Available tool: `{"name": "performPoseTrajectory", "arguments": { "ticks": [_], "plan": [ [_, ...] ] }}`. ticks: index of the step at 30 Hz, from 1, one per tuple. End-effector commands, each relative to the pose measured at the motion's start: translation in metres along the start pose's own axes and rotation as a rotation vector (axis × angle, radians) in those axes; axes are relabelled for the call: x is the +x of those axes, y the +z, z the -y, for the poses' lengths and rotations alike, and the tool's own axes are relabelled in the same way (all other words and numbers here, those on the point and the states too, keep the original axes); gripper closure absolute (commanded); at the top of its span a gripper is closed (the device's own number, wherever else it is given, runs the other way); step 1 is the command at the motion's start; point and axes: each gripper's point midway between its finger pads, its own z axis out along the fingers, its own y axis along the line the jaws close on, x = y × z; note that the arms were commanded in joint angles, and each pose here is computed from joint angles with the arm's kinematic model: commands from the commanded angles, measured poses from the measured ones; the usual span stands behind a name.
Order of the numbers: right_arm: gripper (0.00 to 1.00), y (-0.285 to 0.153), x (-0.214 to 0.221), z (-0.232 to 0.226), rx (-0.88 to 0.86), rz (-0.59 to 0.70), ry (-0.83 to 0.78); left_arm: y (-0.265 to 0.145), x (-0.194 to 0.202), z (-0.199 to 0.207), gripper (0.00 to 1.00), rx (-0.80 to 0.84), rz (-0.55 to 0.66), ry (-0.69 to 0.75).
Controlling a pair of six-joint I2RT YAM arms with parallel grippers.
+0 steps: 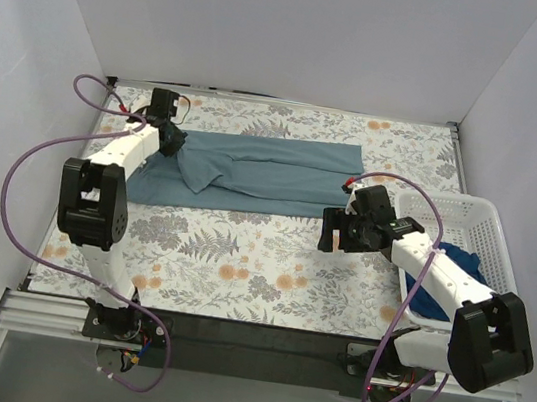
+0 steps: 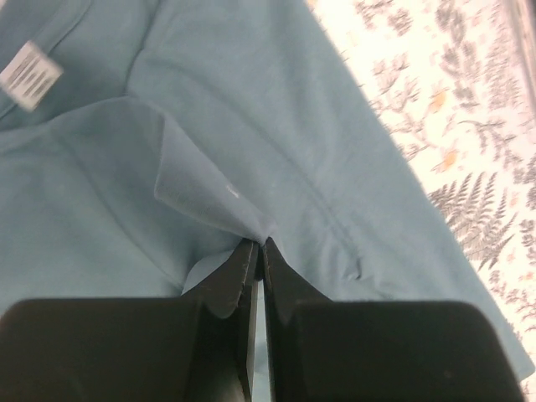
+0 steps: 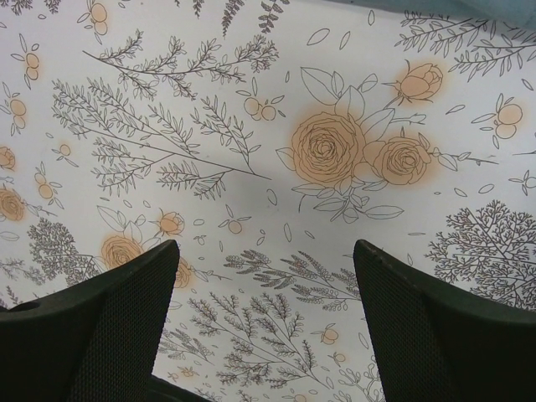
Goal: Fold and stack the t-shirts
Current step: Fold the tshirt
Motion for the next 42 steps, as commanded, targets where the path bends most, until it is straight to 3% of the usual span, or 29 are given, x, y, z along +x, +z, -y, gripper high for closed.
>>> {"name": "performPoseTrajectory", "arguments": {
  "ticks": [1, 7, 11, 14, 15, 19, 24, 28, 32, 36, 42],
  "plan": [
    [0.09, -0.003, 0.005, -0.001, -0.009, -0.001, 0.002, -0.003, -0.026, 0.035, 1.0, 0.076, 0.071, 0.012],
    [0.09, -0.002, 0.004, -0.002, -0.012, -0.008, 0.001, 0.022, -0.023, 0.042, 0.99, 0.062, 0.062, 0.018],
    [0.09, -0.001, 0.002, -0.002, -0.009, -0.011, -0.005, 0.034, -0.02, 0.05, 0.87, 0.075, 0.044, 0.022],
    [0.09, -0.001, -0.005, 0.002, 0.02, 0.005, -0.016, 0.032, -0.026, 0.054, 0.67, 0.08, 0.065, 0.023],
    [0.09, -0.002, -0.009, 0.004, 0.031, 0.016, -0.019, 0.028, -0.032, 0.058, 0.55, 0.09, 0.081, 0.03],
    [0.11, -0.002, -0.033, 0.01, 0.069, 0.058, -0.022, 0.001, -0.057, 0.068, 0.34, 0.13, 0.147, 0.059],
    [0.17, 0.008, -0.073, 0.023, 0.074, 0.127, 0.04, -0.037, -0.072, 0.037, 0.37, 0.083, 0.196, 0.03],
    [0.32, 0.025, -0.092, 0.035, 0.065, 0.154, 0.091, -0.049, -0.05, -0.021, 0.46, 0.028, 0.193, 0.048],
    [0.48, 0.038, -0.109, 0.051, 0.077, 0.177, 0.136, -0.039, -0.041, -0.073, 0.56, -0.054, 0.155, 0.02],
    [0.6, 0.048, -0.122, 0.062, 0.079, 0.204, 0.168, -0.028, -0.034, -0.098, 0.58, -0.105, 0.152, 0.033],
    [0.62, 0.069, -0.116, 0.08, 0.098, 0.18, 0.239, -0.002, -0.025, -0.129, 0.59, -0.199, 0.108, 0.022]
  ]
}}
